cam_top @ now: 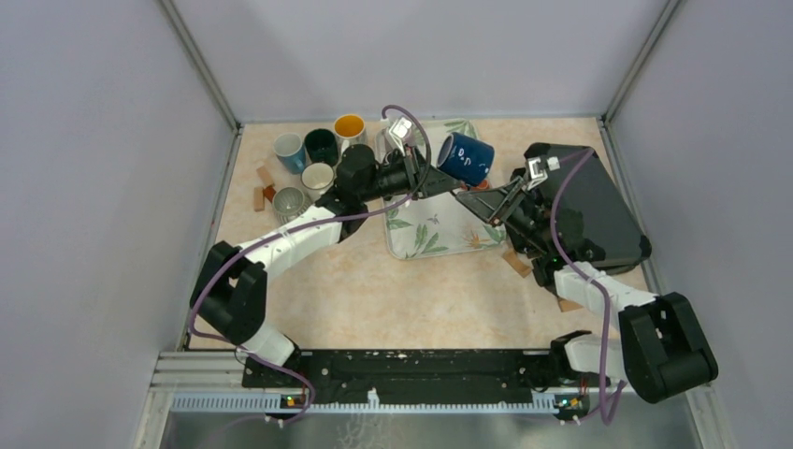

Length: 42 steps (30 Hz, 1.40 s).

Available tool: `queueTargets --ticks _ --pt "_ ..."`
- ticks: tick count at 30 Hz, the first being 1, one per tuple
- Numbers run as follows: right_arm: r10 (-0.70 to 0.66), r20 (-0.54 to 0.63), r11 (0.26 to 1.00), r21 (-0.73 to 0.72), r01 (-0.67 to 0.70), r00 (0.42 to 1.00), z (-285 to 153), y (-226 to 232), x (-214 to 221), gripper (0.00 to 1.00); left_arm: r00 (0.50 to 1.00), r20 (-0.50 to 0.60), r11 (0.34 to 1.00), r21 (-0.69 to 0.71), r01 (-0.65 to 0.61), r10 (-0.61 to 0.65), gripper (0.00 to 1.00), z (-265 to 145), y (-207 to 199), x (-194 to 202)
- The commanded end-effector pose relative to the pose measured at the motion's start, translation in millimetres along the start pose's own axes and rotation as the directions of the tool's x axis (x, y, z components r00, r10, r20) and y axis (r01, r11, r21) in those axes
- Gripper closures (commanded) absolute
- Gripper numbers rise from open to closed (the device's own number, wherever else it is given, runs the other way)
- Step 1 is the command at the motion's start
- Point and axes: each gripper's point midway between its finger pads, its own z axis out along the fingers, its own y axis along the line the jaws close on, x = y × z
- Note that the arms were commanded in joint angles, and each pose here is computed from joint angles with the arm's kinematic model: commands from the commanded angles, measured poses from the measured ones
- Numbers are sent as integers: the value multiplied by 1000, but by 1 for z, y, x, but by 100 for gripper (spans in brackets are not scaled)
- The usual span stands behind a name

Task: Turn the mug right side up
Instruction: Turn over the cup on the tray.

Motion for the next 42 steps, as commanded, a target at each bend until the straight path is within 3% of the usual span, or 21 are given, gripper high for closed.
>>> queueTargets --ticks 1,20,42 --pt "-30 28 995 -96 32 999 0 23 -9 41 989 100 976 182 -122 105 100 -10 -60 -28" --pt "-45 41 992 -115 49 998 8 33 -17 66 996 71 975 212 -71 57 100 -8 -53 -19" --pt "-88 -21 990 -117 85 996 22 34 -5 66 999 43 974 225 -35 26 100 -4 -45 -11"
